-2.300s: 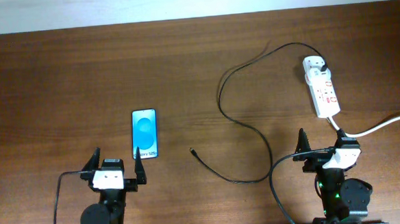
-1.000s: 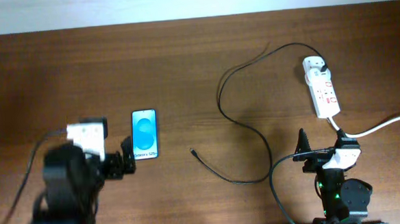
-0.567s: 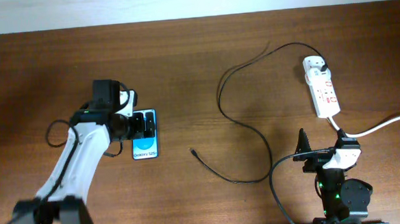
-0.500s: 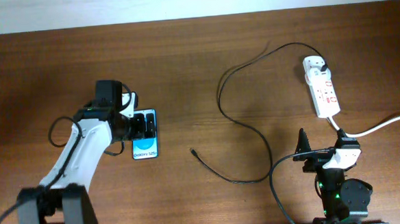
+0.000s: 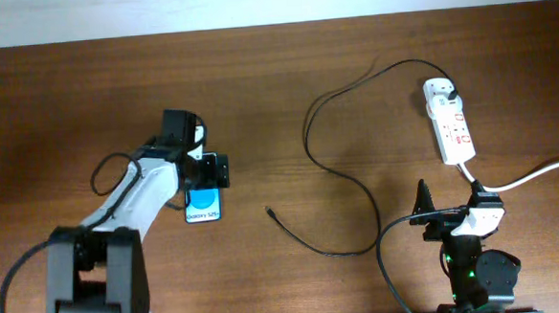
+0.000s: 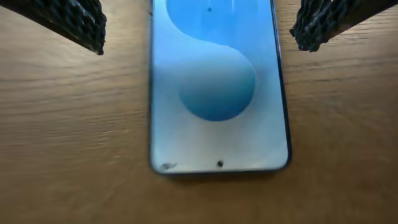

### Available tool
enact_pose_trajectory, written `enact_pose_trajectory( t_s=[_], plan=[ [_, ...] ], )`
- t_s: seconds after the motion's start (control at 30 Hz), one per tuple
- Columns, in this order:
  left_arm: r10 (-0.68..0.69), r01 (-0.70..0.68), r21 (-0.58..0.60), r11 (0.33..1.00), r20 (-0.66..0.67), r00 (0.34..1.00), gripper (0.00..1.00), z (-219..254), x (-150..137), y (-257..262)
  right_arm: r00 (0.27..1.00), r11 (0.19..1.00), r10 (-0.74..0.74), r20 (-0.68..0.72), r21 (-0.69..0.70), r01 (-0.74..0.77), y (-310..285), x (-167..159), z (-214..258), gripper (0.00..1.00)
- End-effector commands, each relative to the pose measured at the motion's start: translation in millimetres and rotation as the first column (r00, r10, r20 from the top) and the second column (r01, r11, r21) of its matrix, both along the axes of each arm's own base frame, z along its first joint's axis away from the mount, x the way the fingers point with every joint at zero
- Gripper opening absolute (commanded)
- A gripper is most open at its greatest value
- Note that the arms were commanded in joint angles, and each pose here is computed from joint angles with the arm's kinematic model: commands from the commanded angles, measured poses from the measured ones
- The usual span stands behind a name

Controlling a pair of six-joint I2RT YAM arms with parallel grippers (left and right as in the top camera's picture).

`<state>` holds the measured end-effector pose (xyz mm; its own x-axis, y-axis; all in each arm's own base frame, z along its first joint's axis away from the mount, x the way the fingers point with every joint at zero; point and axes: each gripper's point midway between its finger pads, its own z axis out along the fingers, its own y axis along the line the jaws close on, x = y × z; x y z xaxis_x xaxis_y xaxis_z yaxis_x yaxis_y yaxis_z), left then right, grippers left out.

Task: Plug charger to phone and switch on socket
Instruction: 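Lower the left gripper onto the blue phone and grasp its bottom edge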

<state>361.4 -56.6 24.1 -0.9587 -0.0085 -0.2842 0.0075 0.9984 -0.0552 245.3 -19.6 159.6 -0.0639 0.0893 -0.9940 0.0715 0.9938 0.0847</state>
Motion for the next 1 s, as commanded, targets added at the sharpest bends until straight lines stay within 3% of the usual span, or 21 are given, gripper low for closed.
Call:
enact_pose_trajectory(
  t_s=[0.0, 0.17, 0.3, 0.33, 0.4, 0.6, 0.73, 0.97],
  plan=[
    [0.049, -0.048, 0.029, 0.998, -0.036, 0.998, 0.99, -17, 1, 6, 1.000, 1.000, 0.012, 0.000, 0.001, -0.012, 2, 0, -2, 0.98],
    [0.049, -0.046, 0.038, 0.998, -0.079, 0.996, 0.99, -29, -6, 6, 1.000, 1.000, 0.012, 0.000, 0.001, -0.012, 2, 0, -2, 0.98],
    [0.039, -0.038, 0.013, 0.999, -0.143, 0.989, 0.99, -43, -28, 3, 1.000, 1.000, 0.012, 0.000, 0.001, -0.012, 3, 0, -2, 0.98],
    [0.040, -0.038, 0.014, 0.999, -0.148, 0.988, 0.97, -45, -30, 4, 1.000, 1.000, 0.012, 0.000, 0.001, -0.012, 3, 0, -2, 0.98],
    [0.040, -0.038, 0.015, 0.999, -0.148, 0.988, 0.69, -45, -30, 4, 1.000, 1.000, 0.012, 0.000, 0.001, -0.012, 3, 0, -2, 0.98],
    [0.041, -0.039, 0.019, 0.999, -0.156, 0.987, 0.56, -42, -30, 5, 1.000, 1.000, 0.012, 0.000, 0.001, -0.012, 3, 0, -2, 0.98],
    [0.041, -0.039, 0.015, 0.999, -0.138, 0.990, 0.50, -24, -15, 2, 1.000, 1.000, 0.012, 0.000, 0.001, -0.012, 2, 0, -2, 0.98],
    [0.034, -0.035, -0.001, 0.999, -0.208, 0.977, 0.44, 47, -5, -5, 1.000, 1.000, 0.012, 0.000, 0.001, -0.012, 3, 0, -2, 0.98]
  ],
)
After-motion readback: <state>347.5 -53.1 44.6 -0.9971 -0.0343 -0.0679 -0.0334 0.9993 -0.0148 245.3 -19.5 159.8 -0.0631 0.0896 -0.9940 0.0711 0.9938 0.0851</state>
